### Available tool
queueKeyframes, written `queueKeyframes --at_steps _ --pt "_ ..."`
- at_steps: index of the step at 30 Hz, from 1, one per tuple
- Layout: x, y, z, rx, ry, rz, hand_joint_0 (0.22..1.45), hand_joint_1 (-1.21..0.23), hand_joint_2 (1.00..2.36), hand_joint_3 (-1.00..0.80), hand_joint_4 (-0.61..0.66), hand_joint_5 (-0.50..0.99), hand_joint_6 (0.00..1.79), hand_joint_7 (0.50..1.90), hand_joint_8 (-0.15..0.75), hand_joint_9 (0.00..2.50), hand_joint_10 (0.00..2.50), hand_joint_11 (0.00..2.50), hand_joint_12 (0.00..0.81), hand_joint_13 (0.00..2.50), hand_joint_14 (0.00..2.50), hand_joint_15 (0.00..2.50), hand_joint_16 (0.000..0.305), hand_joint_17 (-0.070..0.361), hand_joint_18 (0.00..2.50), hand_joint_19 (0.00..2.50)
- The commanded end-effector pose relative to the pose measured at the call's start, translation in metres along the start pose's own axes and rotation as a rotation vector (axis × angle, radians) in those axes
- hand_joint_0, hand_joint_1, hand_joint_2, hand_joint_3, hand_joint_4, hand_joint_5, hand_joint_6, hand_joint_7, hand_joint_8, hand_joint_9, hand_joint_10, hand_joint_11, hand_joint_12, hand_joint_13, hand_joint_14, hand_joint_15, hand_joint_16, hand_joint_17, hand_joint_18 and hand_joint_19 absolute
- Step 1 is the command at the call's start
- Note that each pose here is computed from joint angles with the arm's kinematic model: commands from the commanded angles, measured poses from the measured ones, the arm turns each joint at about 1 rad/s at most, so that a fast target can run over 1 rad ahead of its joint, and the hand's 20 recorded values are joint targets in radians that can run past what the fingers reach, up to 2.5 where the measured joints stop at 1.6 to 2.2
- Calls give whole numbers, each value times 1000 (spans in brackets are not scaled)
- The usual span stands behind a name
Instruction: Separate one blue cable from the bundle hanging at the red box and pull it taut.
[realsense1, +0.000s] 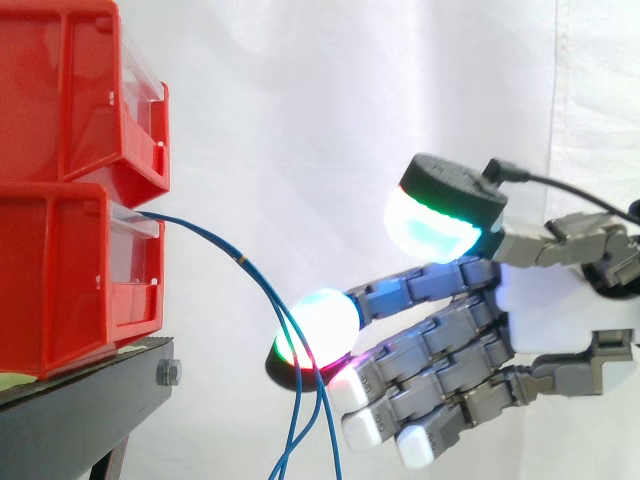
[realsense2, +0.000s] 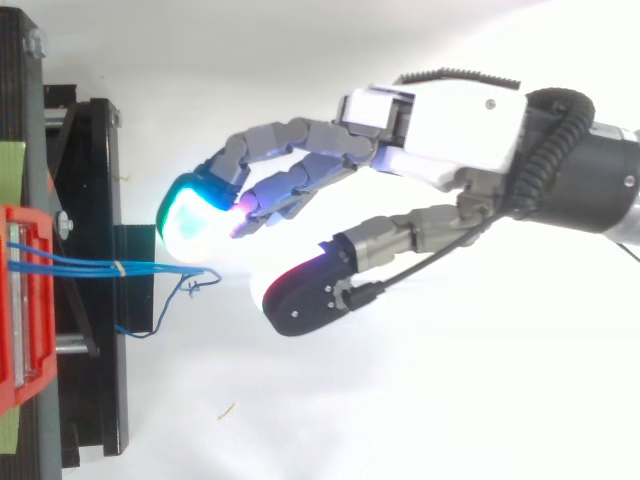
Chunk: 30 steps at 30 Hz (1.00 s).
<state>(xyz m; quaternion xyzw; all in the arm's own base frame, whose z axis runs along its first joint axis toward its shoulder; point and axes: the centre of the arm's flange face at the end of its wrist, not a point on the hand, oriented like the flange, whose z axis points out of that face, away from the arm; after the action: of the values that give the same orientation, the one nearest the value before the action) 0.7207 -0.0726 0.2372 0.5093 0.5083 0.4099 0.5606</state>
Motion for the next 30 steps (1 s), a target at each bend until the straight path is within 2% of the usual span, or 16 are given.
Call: queueKeyframes --at_steps 1,17,18,20,21,28,30 --pt "0 -4 8 -3 1 1 524 -671 1000 -500 218 -203 502 808 301 697 10 359 375 656 11 328 47 106 632 496" --pt "2 -5 11 -18 -1 -16 525 -665 1000 -500 221 -201 502 810 304 706 9 362 374 668 11 338 47 106 634 495" --pt "4 -17 15 -12 -2 -18 525 -665 1000 -500 222 -201 502 808 305 707 9 370 376 668 11 332 47 106 636 496" --pt "6 -20 23 -18 3 -13 526 -665 1000 -500 222 -201 502 809 303 711 11 364 374 674 13 336 47 106 640 501" --pt "12 -29 38 -29 34 11 526 -665 1000 -500 221 -201 502 809 303 714 11 376 375 674 11 342 47 106 640 503" --pt "10 -29 40 -40 39 23 528 -669 1000 -500 225 -198 502 808 304 730 9 367 373 690 11 341 47 106 653 509" --pt "10 -27 42 -61 52 27 528 -669 1000 -500 227 -198 502 809 305 733 9 368 372 694 11 347 47 105 657 507"
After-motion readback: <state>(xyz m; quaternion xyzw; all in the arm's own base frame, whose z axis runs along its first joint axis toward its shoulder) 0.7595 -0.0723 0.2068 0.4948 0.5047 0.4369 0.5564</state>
